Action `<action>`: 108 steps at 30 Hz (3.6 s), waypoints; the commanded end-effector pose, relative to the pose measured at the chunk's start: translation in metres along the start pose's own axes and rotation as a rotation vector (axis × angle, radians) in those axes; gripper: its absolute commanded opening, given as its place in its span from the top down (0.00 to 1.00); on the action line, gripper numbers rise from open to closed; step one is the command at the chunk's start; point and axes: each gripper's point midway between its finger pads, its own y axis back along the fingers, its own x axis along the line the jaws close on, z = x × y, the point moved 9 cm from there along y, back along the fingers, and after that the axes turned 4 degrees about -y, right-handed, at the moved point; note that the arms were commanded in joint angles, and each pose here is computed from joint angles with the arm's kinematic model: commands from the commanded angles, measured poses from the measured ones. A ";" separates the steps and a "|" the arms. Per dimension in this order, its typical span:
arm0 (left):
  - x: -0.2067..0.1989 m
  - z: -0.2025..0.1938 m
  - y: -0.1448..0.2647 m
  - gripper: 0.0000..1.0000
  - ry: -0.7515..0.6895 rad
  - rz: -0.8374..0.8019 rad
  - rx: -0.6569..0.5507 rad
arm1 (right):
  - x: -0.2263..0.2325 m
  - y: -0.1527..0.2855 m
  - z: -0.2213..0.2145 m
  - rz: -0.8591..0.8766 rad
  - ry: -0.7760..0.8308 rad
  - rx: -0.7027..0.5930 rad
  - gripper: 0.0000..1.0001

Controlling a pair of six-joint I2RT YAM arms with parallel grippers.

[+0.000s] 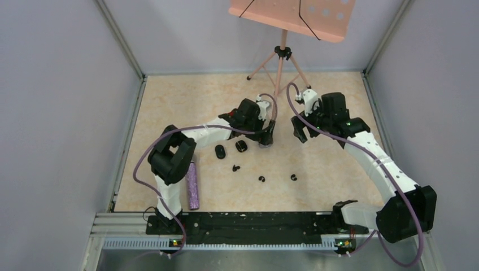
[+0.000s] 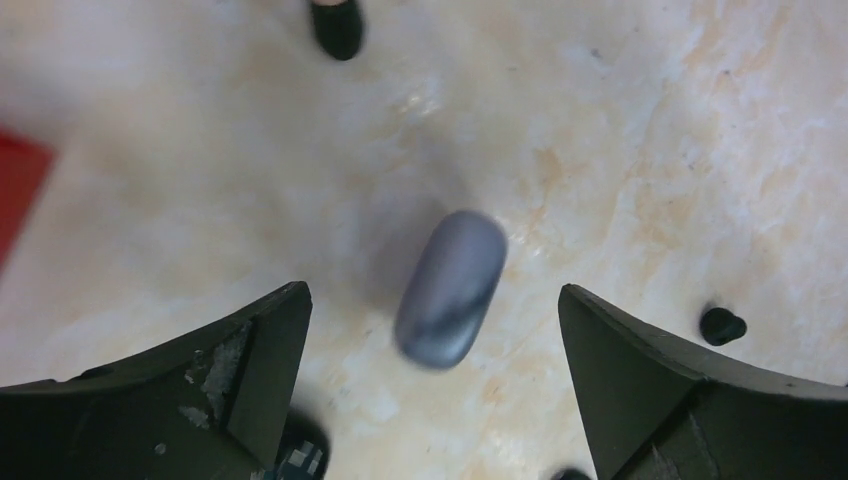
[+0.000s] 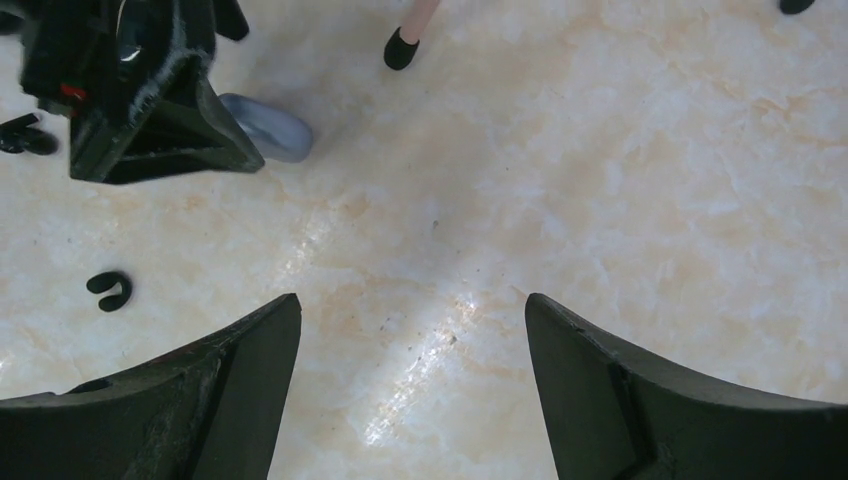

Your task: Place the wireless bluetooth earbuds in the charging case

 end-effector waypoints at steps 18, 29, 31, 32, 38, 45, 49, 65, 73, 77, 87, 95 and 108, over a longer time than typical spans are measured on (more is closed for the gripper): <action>0.069 0.017 0.222 0.01 0.198 0.571 -0.286 | 0.054 -0.110 0.070 0.495 0.544 -0.204 0.32; 0.116 -0.013 0.256 0.05 0.559 0.518 -0.394 | 0.100 -0.191 0.081 0.586 0.766 -0.136 0.33; 0.121 -0.017 0.259 0.08 0.594 0.502 -0.413 | 0.104 -0.199 0.078 0.590 0.785 -0.124 0.33; 0.121 -0.018 0.260 0.10 0.601 0.492 -0.418 | 0.105 -0.203 0.076 0.590 0.795 -0.117 0.33; 0.125 -0.025 0.273 0.13 0.626 0.502 -0.436 | 0.114 -0.218 0.059 0.594 0.882 -0.066 0.34; 0.129 -0.023 0.276 0.14 0.624 0.505 -0.458 | 0.126 -0.217 0.040 0.628 0.955 -0.035 0.34; 0.131 -0.021 0.276 0.15 0.629 0.491 -0.461 | 0.138 -0.214 0.035 0.680 0.956 -0.030 0.34; 0.132 -0.024 0.271 0.16 0.634 0.467 -0.460 | 0.164 -0.233 0.040 0.746 0.944 -0.044 0.35; 0.130 -0.025 0.270 0.17 0.627 0.451 -0.462 | 0.169 -0.240 0.042 0.751 0.894 -0.031 0.39; 0.131 -0.022 0.271 0.17 0.620 0.445 -0.461 | 0.166 -0.239 0.039 0.759 0.840 0.052 0.46; 0.134 -0.019 0.267 0.18 0.621 0.424 -0.462 | 0.157 -0.222 0.028 0.803 0.776 0.131 0.37; 0.135 -0.018 0.266 0.19 0.621 0.413 -0.461 | 0.150 -0.227 0.028 0.738 0.783 0.100 0.41; 0.135 -0.019 0.263 0.20 0.621 0.397 -0.457 | 0.141 -0.224 0.024 0.695 0.802 0.087 0.41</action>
